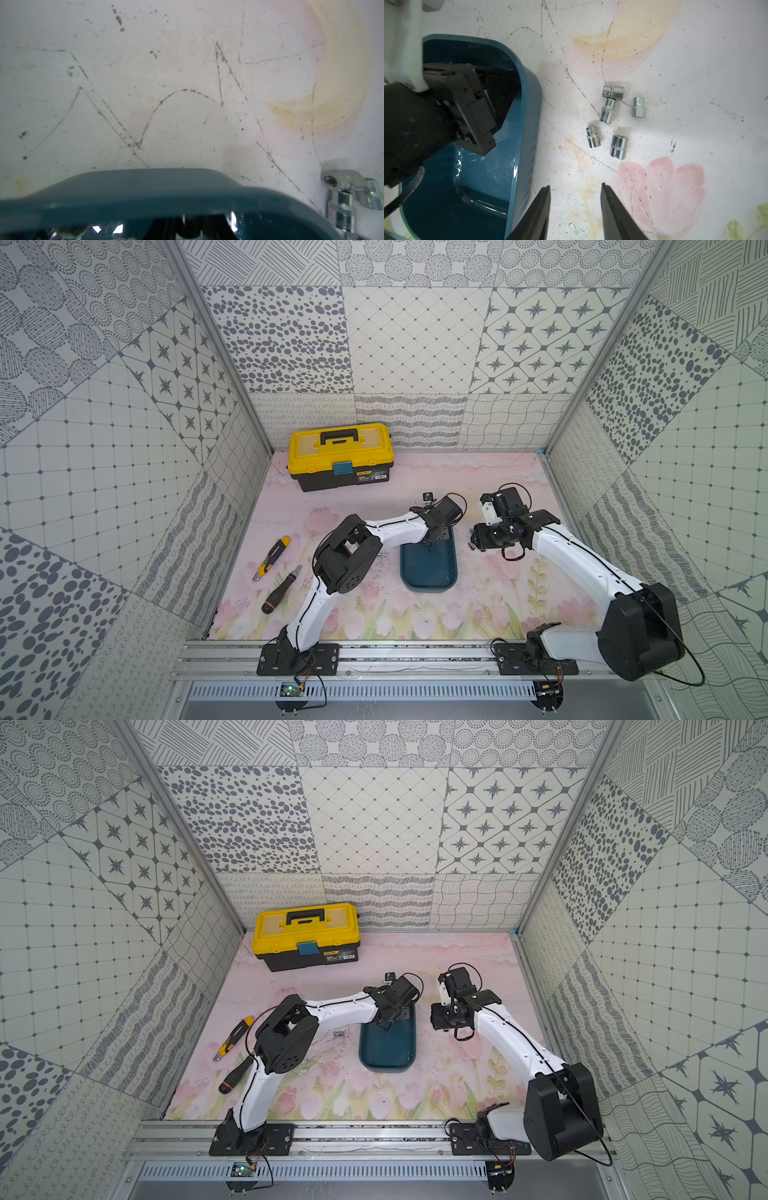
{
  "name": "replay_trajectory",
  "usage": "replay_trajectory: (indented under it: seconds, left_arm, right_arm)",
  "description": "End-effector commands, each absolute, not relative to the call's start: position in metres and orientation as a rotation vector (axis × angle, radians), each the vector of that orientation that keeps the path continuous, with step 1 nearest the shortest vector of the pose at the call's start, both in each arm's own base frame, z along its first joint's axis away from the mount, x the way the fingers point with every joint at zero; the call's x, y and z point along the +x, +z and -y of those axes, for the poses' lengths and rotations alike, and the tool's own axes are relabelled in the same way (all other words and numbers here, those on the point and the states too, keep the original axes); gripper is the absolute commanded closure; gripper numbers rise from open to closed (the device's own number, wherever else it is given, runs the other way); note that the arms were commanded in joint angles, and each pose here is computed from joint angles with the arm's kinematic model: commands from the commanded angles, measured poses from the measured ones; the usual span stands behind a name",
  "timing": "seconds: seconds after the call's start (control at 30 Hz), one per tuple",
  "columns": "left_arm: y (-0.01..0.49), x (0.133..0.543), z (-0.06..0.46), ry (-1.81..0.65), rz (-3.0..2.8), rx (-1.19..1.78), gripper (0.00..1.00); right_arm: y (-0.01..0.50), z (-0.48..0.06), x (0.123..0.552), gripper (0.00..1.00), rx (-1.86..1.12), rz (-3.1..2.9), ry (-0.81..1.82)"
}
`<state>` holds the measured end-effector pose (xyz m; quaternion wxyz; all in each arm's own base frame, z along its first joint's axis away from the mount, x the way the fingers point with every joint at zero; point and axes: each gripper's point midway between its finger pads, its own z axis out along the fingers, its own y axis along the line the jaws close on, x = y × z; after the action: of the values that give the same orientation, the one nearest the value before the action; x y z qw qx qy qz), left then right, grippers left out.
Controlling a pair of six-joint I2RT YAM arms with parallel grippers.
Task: Take out the socket from the storage box
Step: Pick up the socket head from the storage box.
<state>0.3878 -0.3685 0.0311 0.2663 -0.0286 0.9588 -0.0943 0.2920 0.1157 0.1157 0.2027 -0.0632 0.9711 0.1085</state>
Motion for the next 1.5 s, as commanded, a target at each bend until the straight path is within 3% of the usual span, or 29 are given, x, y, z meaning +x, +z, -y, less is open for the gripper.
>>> replay_trajectory:
  seconds: [0.0,0.4,0.8,1.07,1.47]
  left_arm:
    - [0.044,0.382,0.368,-0.279,-2.578,-0.046,0.82]
    - [0.094,0.361,0.350,-0.352,-2.550,-0.006,0.83]
    - [0.146,0.338,0.254,-0.369,-2.493,-0.185,0.81]
    - [0.119,0.331,0.197,-0.295,-2.548,-0.320,0.81]
    - [0.053,0.333,0.189,-0.246,-2.642,-0.388,0.82]
  right_arm:
    - [0.125,-0.116,0.295,0.56,-0.156,-2.662,0.328]
    - [0.126,-0.117,0.295,0.56,-0.155,-2.657,0.337]
    - [0.134,-0.122,0.297,0.56,-0.159,-2.632,0.384]
    - [0.142,-0.135,0.299,0.55,-0.159,-2.596,0.483]
    - [0.142,-0.135,0.300,0.55,-0.154,-2.605,0.484]
